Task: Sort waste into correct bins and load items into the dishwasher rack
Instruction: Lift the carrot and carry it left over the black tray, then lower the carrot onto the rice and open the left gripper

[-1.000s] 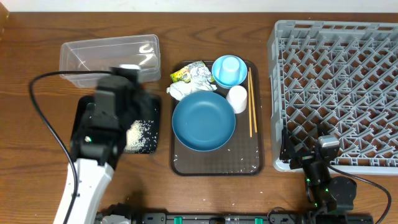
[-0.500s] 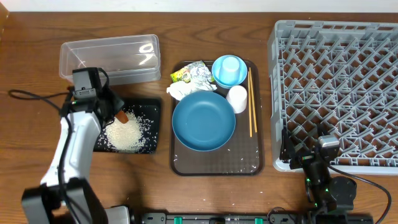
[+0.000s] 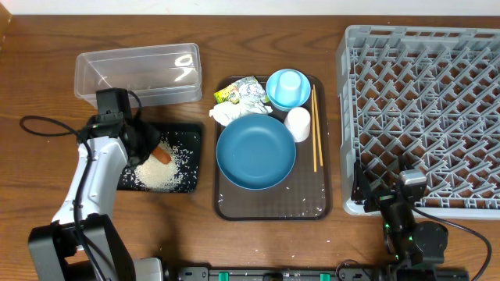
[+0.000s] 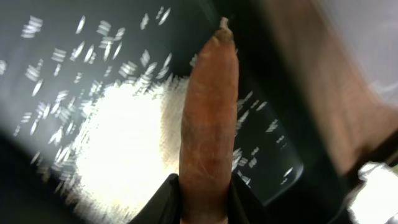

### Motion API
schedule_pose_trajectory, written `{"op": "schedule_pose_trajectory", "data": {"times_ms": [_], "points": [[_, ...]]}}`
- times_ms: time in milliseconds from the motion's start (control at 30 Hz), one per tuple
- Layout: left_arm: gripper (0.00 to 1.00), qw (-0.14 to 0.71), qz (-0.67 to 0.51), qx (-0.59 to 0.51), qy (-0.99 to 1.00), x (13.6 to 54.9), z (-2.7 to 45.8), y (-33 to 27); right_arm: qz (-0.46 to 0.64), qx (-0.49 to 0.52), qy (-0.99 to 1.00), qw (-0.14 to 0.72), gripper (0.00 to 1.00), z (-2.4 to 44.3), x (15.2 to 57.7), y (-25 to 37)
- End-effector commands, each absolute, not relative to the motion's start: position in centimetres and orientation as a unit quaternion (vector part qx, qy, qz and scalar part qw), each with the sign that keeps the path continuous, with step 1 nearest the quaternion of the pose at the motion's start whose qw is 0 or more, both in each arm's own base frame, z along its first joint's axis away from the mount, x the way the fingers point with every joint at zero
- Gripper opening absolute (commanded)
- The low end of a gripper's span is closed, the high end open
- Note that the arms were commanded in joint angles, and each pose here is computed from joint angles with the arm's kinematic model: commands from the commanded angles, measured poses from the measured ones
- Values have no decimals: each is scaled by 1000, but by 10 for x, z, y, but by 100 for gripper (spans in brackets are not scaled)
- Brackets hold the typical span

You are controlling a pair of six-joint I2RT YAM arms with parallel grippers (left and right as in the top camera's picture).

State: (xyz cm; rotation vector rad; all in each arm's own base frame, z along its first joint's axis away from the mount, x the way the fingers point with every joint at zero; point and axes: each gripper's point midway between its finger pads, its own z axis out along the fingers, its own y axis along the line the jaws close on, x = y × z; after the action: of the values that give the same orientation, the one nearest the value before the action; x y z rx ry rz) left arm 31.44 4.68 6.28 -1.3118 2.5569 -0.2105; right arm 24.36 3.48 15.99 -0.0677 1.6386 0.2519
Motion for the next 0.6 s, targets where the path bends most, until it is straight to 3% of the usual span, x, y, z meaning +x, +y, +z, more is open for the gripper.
{"op": "schedule_pose_trajectory", "data": {"times_ms": [0,267,367,567], "points": [[22,115,-73,-459,878,308,65,45,107,-29,730,674,99,158,244,33],[27,101,-69,-460,880,301,60,44,107,-29,730,674,99,158,244,33],[36,102,-65,-460,880,300,60,45,107,-29,730,674,99,158,244,33],[38,102,-65,-460,880,300,60,45,107,-29,730,674,99,158,244,33]]}}
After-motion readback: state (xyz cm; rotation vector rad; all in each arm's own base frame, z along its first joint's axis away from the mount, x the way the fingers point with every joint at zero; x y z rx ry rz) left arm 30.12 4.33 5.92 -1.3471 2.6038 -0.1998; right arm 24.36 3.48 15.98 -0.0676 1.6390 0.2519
